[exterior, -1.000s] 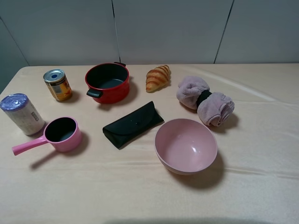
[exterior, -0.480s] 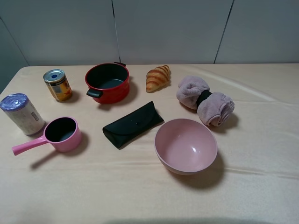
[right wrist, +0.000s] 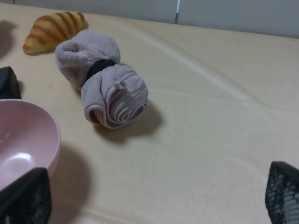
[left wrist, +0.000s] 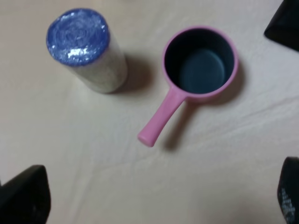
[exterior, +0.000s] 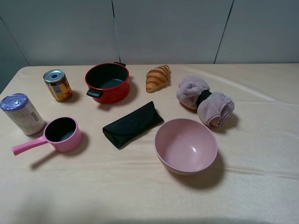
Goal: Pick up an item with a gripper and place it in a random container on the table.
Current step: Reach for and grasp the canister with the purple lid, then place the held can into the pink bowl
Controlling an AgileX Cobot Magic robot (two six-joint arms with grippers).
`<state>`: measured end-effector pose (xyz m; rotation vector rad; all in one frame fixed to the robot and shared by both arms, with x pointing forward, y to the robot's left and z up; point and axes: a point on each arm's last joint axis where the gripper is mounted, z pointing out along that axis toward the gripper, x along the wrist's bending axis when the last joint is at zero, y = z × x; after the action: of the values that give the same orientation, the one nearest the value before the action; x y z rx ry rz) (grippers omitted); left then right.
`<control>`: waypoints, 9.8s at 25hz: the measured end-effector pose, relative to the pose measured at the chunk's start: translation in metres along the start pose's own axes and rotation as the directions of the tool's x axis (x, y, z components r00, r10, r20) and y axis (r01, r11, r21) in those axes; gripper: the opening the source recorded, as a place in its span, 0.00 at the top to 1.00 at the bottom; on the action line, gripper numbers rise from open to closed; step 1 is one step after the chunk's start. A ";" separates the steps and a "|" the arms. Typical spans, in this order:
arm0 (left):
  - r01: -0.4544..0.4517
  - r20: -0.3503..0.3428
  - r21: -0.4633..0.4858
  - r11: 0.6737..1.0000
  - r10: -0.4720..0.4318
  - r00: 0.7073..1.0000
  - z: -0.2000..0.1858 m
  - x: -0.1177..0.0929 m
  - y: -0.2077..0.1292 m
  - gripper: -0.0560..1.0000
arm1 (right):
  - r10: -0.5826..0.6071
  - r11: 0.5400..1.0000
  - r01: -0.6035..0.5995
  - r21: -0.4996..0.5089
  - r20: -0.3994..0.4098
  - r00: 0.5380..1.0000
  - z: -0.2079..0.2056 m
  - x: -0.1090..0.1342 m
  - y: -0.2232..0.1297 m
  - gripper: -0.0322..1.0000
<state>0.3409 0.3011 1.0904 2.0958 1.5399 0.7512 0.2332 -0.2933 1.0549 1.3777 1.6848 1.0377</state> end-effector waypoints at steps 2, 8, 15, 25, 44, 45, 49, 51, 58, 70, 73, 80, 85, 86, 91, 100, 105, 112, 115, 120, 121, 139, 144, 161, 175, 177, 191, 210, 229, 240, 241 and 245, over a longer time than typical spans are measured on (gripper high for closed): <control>-0.002 0.001 0.021 1.000 0.002 1.000 0.007 0.003 0.007 0.01 | 0.000 1.000 0.000 0.000 0.000 1.000 0.000 0.000 0.000 0.30; -0.001 0.006 0.058 0.998 0.001 1.000 0.030 0.013 0.029 0.01 | 0.000 1.000 0.000 0.000 0.000 1.000 0.000 0.000 0.000 0.30; -0.015 0.015 0.154 0.988 0.013 1.000 0.075 0.023 0.043 0.01 | 0.000 1.000 0.000 0.000 -0.001 1.000 0.000 0.000 0.000 0.30; -0.030 0.033 0.239 0.971 0.023 0.999 0.116 0.034 0.065 0.04 | 0.000 1.000 0.000 0.000 -0.001 1.000 0.000 0.000 0.000 0.30; -0.070 0.032 0.280 0.957 0.064 0.997 0.197 0.045 0.075 0.05 | 0.000 1.000 0.000 0.000 -0.001 1.000 0.000 0.000 0.000 0.30; -0.071 0.037 0.290 0.954 0.063 0.997 0.201 0.044 0.074 0.05 | 0.000 1.000 0.000 0.000 -0.001 1.000 0.000 0.000 0.000 0.30; -0.072 0.045 0.307 0.949 0.061 0.997 0.214 0.044 0.071 0.05 | 0.000 1.000 0.000 0.000 -0.001 1.000 0.000 0.000 0.000 0.30; -0.073 0.046 0.308 0.948 0.061 0.997 0.218 0.044 0.070 0.05 | 0.000 1.000 0.000 0.000 -0.001 1.000 0.000 0.000 0.000 0.30; -0.075 0.060 0.337 0.939 0.058 0.997 0.236 0.043 0.064 0.05 | 0.000 1.000 0.000 0.000 -0.001 1.000 0.000 0.000 0.000 0.30; -0.081 0.088 0.399 0.913 0.049 0.995 0.264 0.039 0.049 0.05 | 0.000 1.000 0.000 0.000 -0.001 1.000 0.000 0.000 0.000 0.30; -0.084 0.094 0.412 0.908 0.049 0.994 0.269 0.039 0.046 0.05 | 0.000 1.000 0.000 0.000 -0.001 1.000 0.000 0.000 0.000 0.30; -0.088 0.104 0.433 0.897 0.048 0.993 0.277 0.037 0.041 0.05 | 0.000 1.000 0.000 0.000 -0.001 1.000 0.000 0.000 0.000 0.30; -0.088 0.103 0.431 0.898 0.048 0.994 0.277 0.037 0.041 0.05 | 0.000 1.000 0.000 0.000 -0.001 1.000 0.000 0.000 0.000 0.30; -0.088 0.103 0.431 0.898 0.048 0.994 0.277 0.037 0.041 0.05 | 0.000 1.000 0.000 0.000 -0.001 1.000 0.000 0.000 0.000 0.30; -0.089 0.102 0.429 0.899 0.049 0.994 0.277 0.037 0.041 0.09 | 0.000 1.000 0.000 0.000 -0.001 1.000 0.000 0.000 0.000 0.30; -0.093 0.100 0.424 0.901 0.056 0.993 0.277 0.038 0.042 0.29 | 0.000 1.000 0.000 0.000 -0.001 1.000 0.000 0.000 0.000 0.30; -0.092 0.099 0.424 0.901 0.055 0.994 0.278 0.038 0.042 0.33 | 0.000 1.000 0.000 0.000 -0.001 1.000 0.000 0.000 0.000 0.30; -0.067 0.088 0.427 0.902 0.032 0.996 0.277 0.038 0.042 0.33 | 0.000 1.000 0.000 0.000 -0.001 1.000 0.000 0.000 0.000 0.30; -0.067 0.089 0.430 0.900 0.031 0.995 0.277 0.038 0.041 0.33 | 0.000 1.000 0.000 0.000 -0.001 1.000 0.000 0.000 0.000 0.30; -0.063 0.097 0.458 0.887 0.021 0.995 0.275 0.039 0.046 0.33 | 0.000 1.000 0.000 0.000 -0.001 1.000 0.000 0.000 0.000 0.30; -0.063 0.097 0.461 0.885 0.020 0.995 0.274 0.040 0.048 0.33 | 0.000 1.000 0.000 0.000 -0.001 1.000 0.000 0.000 0.000 0.30; 0.060 0.046 0.565 0.823 -0.104 0.993 0.246 0.058 0.102 0.33 | 0.000 1.000 0.000 0.000 -0.001 1.000 0.000 0.000 0.000 0.30; 0.061 0.049 0.594 0.802 -0.111 0.993 0.235 0.062 0.115 0.33 | 0.000 1.000 0.000 0.000 -0.001 1.000 0.000 0.000 0.000 0.30; -0.119 0.153 0.451 0.884 0.054 0.987 0.209 0.000 0.185 0.33 | 0.000 1.000 0.000 0.000 -0.001 1.000 0.000 0.000 0.000 0.30; -0.290 0.355 0.304 0.907 0.174 0.919 0.181 -0.099 0.212 0.33 | 0.000 1.000 0.000 0.000 -0.001 1.000 0.000 0.000 0.000 0.30; -0.324 0.378 0.287 0.901 0.205 0.903 0.176 -0.115 0.212 0.33 | 0.000 1.000 0.000 0.000 -0.001 1.000 0.000 0.000 0.000 0.30; -0.509 0.496 0.085 0.857 0.407 0.767 0.140 -0.216 0.201 0.33 | 0.000 1.000 0.000 0.000 -0.001 1.000 0.000 0.000 0.000 0.30; -0.688 0.575 -0.032 0.725 0.577 0.580 0.143 -0.321 0.184 0.33 | 0.000 1.000 0.000 0.000 -0.001 1.000 0.000 0.000 0.000 0.30; -0.802 0.586 0.018 0.597 0.644 0.492 0.200 -0.376 0.162 0.33 | 0.000 1.000 0.000 0.000 -0.001 1.000 0.000 0.000 0.000 0.30; -0.823 0.600 0.064 0.565 0.637 0.484 0.228 -0.386 0.143 0.33 | 0.000 1.000 0.000 0.000 -0.001 1.000 0.000 0.000 0.000 0.30; -0.823 0.600 0.066 0.564 0.637 0.484 0.231 -0.388 0.141 0.33 | 0.000 1.000 0.000 0.000 -0.001 1.000 0.000 0.000 0.000 0.30; -0.821 0.602 0.063 0.567 0.635 0.485 0.240 -0.392 0.136 0.33 | 0.000 1.000 0.000 0.000 -0.001 1.000 0.000 0.000 0.000 0.30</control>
<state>0.5026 -0.1190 0.9272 2.9507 0.3943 0.0681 0.2332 -0.2932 1.0549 1.3779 1.6850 1.0386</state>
